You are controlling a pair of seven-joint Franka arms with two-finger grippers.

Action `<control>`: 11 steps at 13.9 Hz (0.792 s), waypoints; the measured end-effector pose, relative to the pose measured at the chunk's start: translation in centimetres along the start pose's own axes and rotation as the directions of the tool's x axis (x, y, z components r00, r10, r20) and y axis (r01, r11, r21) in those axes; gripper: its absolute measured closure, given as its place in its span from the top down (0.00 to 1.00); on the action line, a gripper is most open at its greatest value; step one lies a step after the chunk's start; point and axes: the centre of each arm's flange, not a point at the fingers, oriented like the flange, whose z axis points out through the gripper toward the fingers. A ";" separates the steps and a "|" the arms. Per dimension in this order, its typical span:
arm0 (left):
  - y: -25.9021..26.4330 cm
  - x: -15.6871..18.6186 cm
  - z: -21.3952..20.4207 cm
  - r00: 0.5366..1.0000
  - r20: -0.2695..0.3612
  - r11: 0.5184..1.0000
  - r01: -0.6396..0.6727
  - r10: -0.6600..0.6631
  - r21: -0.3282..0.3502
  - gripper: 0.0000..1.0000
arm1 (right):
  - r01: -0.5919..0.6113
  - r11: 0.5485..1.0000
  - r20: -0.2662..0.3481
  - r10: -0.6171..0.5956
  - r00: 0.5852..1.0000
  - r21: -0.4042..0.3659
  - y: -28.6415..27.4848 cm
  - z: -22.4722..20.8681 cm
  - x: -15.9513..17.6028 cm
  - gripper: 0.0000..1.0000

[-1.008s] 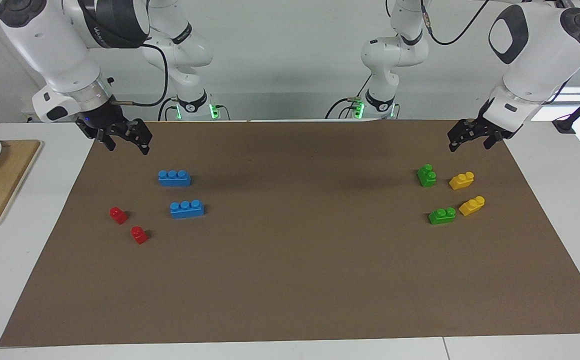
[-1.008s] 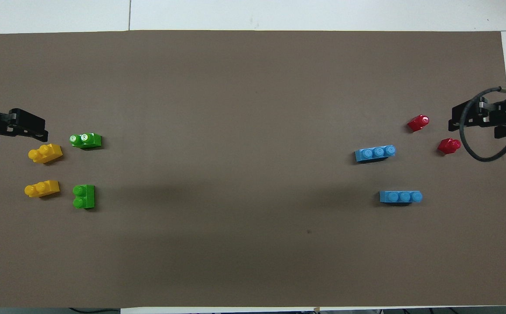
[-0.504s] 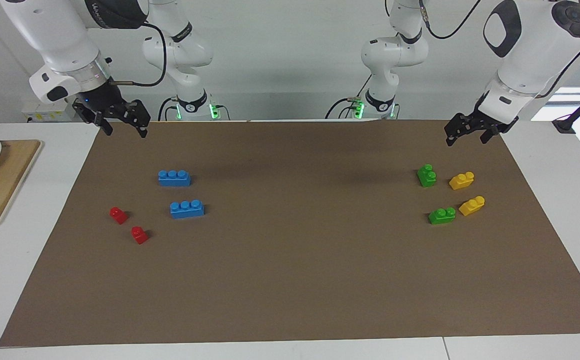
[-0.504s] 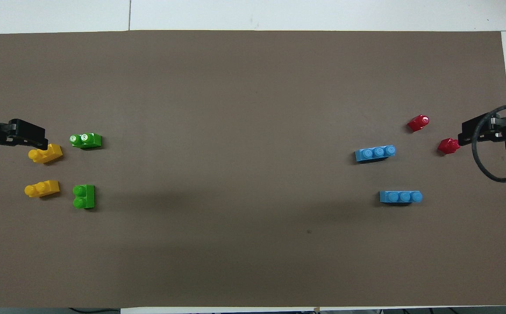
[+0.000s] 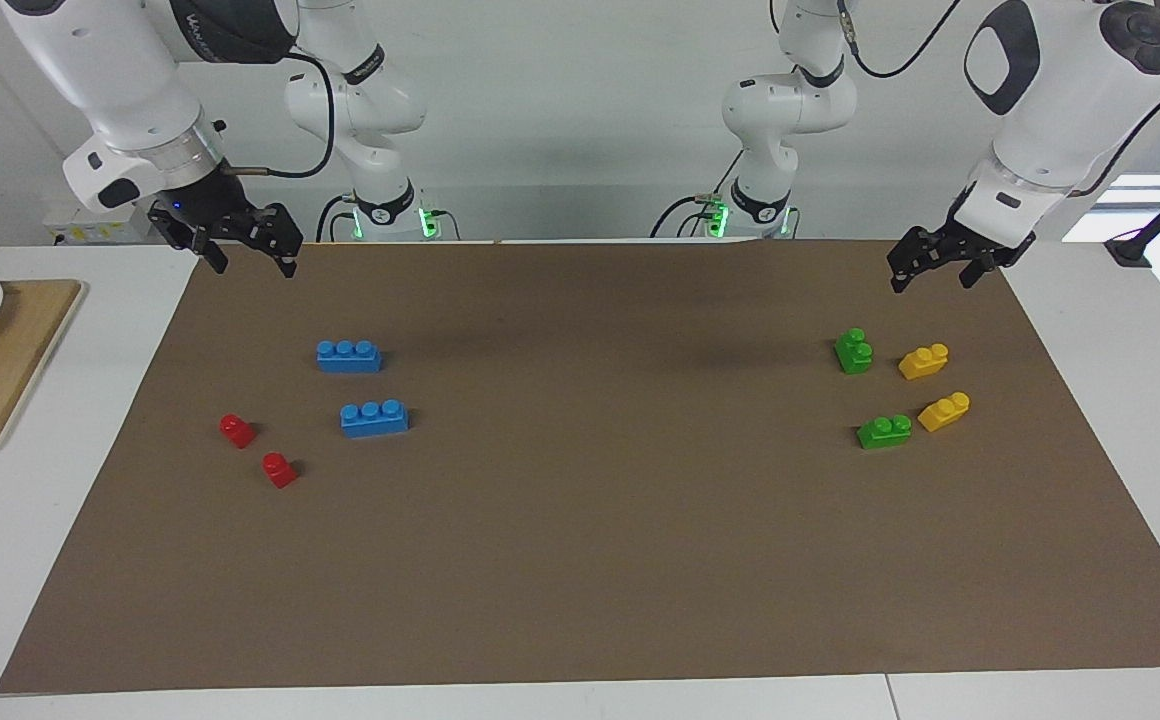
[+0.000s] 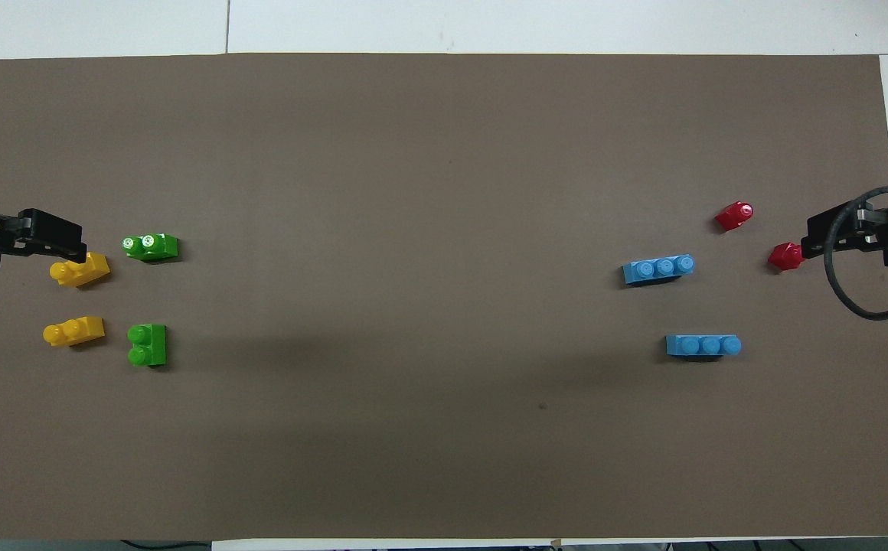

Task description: Remove green block with left arm and hold with right

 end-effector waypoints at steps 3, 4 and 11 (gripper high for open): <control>0.5 0.0 -0.4 0.999 -0.018 0.999 -0.042 0.042 0.001 1.00 | 0.008 0.999 -0.004 -0.008 1.000 -0.034 0.3 0.0 0.0 0.91; 1.3 0.0 -0.5 0.998 -0.020 0.998 -0.062 0.062 0.002 1.00 | 0.024 0.999 -0.004 -0.024 1.000 -0.038 0.3 0.0 0.0 0.90; 4.1 0.1 -0.7 0.992 -0.046 0.993 -0.115 0.115 0.011 1.00 | 0.038 0.998 -0.003 -0.038 0.999 -0.039 0.4 0.0 0.1 0.90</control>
